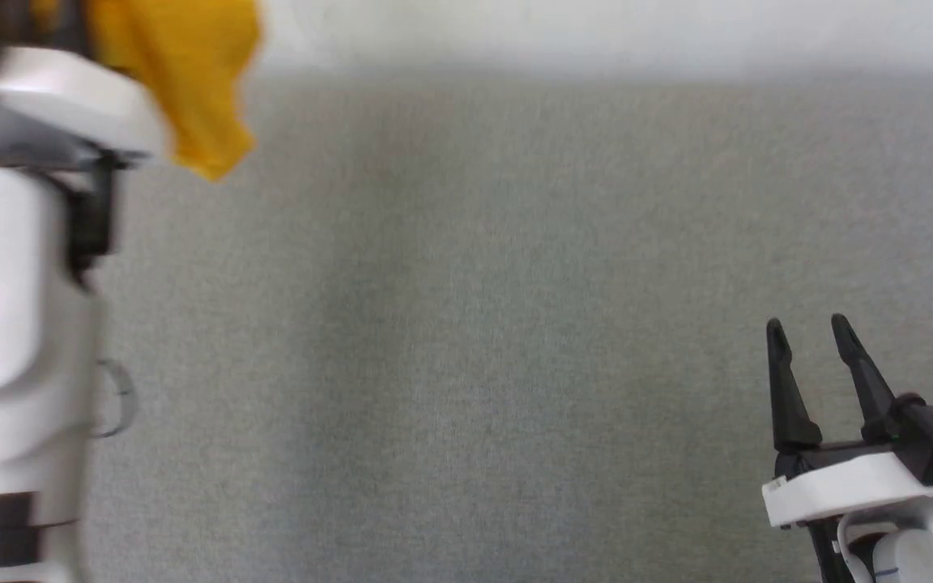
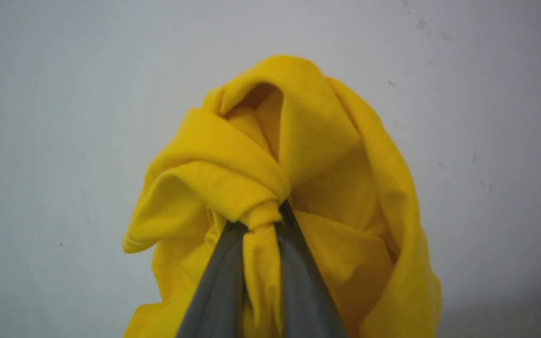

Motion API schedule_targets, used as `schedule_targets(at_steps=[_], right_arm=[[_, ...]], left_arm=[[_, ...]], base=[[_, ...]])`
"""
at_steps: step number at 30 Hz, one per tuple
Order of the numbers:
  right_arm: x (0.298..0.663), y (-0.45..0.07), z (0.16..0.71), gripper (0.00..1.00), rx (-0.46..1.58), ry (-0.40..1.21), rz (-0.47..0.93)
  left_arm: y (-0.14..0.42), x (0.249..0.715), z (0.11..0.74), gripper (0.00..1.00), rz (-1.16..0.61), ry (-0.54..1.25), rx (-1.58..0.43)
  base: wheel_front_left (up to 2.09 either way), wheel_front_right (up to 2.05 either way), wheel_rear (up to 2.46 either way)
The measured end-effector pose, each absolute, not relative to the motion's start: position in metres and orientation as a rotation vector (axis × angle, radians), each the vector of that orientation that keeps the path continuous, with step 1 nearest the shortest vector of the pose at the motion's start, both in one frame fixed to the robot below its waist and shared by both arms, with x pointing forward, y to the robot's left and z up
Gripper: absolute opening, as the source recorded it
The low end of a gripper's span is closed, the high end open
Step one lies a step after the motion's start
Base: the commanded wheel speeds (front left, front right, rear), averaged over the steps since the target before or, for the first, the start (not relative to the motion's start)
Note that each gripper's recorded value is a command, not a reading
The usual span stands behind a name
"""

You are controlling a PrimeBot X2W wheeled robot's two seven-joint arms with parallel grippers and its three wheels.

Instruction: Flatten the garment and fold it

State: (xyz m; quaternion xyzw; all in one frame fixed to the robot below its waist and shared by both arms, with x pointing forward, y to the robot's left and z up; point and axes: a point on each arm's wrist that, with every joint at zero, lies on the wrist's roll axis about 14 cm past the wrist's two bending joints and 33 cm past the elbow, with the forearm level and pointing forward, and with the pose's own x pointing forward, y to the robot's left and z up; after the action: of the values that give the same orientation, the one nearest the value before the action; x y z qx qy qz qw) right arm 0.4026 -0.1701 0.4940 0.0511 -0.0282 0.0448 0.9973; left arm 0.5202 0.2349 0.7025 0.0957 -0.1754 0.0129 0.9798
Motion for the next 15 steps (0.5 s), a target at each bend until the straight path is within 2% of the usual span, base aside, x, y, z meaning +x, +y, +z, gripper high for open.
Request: schedule_targets(at_steps=[4,8,12,15], right_arm=[[0.391,-0.176,0.513,1.00,0.104,-0.108,0.075],[0.379,-0.187,0.523,1.00,0.099,-0.135,0.044],[0.365,-0.199,0.524,1.00,0.094,-0.138,0.008],[0.356,-0.207,0.525,1.00,0.091,-0.140,-0.020]], left_arm=[[0.169,0.504,0.732,0.00,-0.129,-0.470,0.126],[0.096,0.493,0.738,0.00,-0.306,-0.502,0.029],[0.034,0.486,0.719,0.00,-0.462,-0.437,-0.033],[-0.003,0.482,0.678,0.00,-0.554,-0.298,-0.061]], base=[[0.00,0.00,0.00],[0.00,0.00,0.00],[0.00,0.00,0.00],[0.00,0.00,0.00]])
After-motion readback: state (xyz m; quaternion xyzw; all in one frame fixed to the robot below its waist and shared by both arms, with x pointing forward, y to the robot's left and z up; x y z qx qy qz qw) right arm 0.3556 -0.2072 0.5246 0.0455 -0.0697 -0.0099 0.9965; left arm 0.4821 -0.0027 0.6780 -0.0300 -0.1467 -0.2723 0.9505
